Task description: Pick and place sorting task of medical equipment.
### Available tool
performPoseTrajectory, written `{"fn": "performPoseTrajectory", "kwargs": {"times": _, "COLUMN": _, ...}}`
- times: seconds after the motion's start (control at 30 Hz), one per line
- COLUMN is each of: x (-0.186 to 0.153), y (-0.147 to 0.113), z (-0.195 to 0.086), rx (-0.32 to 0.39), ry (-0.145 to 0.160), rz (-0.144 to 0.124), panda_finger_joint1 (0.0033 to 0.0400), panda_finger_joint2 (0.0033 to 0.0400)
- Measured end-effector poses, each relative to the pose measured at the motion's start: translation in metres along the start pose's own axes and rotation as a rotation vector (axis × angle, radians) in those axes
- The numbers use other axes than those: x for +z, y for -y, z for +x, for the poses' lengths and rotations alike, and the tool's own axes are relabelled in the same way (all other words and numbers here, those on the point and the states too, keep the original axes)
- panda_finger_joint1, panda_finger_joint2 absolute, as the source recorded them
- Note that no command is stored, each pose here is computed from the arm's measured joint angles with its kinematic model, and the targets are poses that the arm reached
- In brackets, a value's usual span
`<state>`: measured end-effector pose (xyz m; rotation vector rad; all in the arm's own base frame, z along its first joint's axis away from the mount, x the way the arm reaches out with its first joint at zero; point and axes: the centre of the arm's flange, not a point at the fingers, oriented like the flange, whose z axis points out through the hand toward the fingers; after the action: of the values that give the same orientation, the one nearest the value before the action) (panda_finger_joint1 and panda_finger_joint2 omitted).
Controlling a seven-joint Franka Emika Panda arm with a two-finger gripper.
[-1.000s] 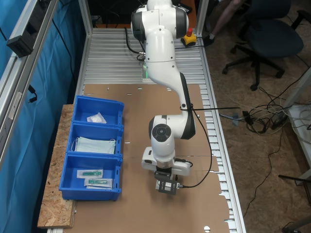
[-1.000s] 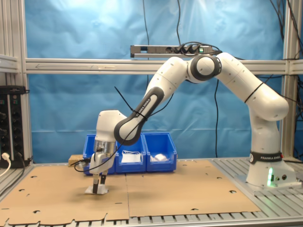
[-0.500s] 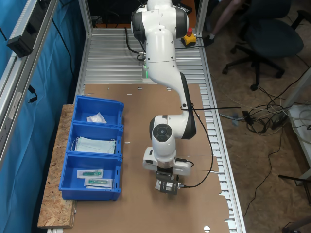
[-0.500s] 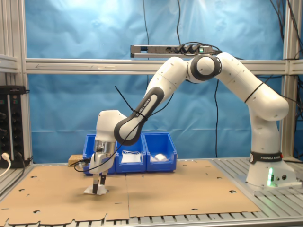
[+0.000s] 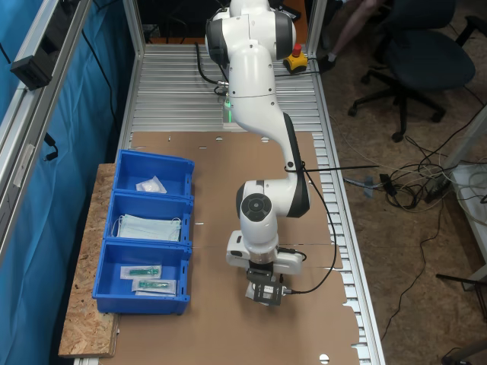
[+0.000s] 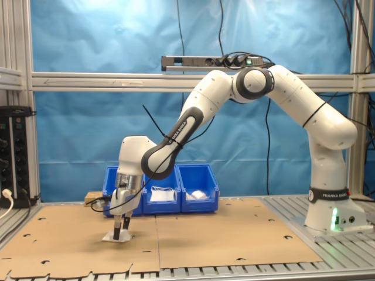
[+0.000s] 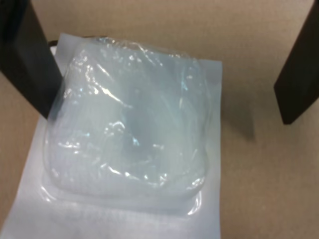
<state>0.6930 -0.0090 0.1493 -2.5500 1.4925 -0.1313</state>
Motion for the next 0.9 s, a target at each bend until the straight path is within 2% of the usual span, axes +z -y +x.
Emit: {"fn": "performPoseTrajectory", "kwargs": {"times": 0.9, "x": -0.0015, "y": -0.0027, "z": 0.0064, "rx": 0.01, "ry": -0.006, "rz": 0.007, "panda_finger_joint1": 0.04, "panda_finger_joint2": 0.04}}
